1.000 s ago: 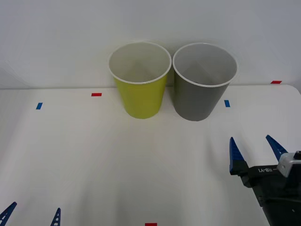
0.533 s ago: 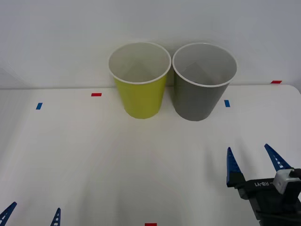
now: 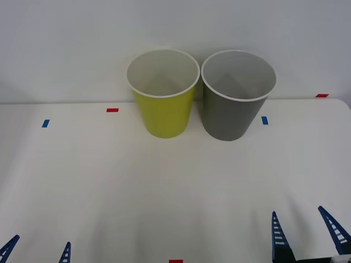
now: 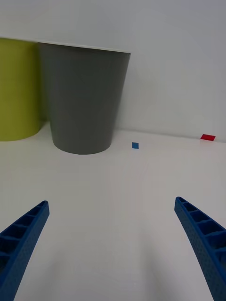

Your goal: Put cans in the gray bin and PET bottles in the light green bin.

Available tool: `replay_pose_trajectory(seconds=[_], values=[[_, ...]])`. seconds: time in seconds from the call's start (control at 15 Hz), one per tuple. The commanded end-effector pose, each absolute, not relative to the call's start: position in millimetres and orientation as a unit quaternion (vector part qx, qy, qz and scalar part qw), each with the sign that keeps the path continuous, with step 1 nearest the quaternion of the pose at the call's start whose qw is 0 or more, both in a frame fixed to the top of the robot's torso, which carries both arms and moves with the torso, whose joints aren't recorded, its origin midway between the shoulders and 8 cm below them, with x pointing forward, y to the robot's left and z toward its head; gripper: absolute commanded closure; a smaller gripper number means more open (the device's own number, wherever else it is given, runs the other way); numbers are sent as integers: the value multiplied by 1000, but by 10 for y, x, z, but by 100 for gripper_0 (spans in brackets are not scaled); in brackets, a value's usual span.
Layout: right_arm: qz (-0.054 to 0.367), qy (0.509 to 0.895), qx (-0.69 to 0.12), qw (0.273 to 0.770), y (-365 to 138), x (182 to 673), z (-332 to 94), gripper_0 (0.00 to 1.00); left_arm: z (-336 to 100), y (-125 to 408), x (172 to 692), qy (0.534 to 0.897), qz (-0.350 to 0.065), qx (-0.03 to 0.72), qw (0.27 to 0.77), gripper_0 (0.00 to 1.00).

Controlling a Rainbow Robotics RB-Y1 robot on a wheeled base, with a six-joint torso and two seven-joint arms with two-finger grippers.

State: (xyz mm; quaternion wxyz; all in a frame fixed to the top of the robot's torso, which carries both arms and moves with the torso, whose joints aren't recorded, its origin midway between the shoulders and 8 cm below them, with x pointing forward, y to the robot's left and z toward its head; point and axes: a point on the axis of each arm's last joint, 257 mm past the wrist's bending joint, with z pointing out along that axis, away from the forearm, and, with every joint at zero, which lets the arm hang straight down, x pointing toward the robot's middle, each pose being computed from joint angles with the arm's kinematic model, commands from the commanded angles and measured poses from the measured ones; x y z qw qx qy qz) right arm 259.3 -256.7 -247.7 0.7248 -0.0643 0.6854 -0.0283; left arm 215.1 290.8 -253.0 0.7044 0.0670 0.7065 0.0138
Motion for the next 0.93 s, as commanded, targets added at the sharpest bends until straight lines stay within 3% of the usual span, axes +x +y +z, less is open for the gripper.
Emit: replay_pose_trajectory(seconds=[0.07,0.93], values=[[-23,691,-61,720,-2476,2291,-2518,8,-2530,2908,2151,707,14,67,704,0],[-25,686,-41,726,-2513,2130,-2471,8,-2530,2908,2151,707,14,67,704,0]])
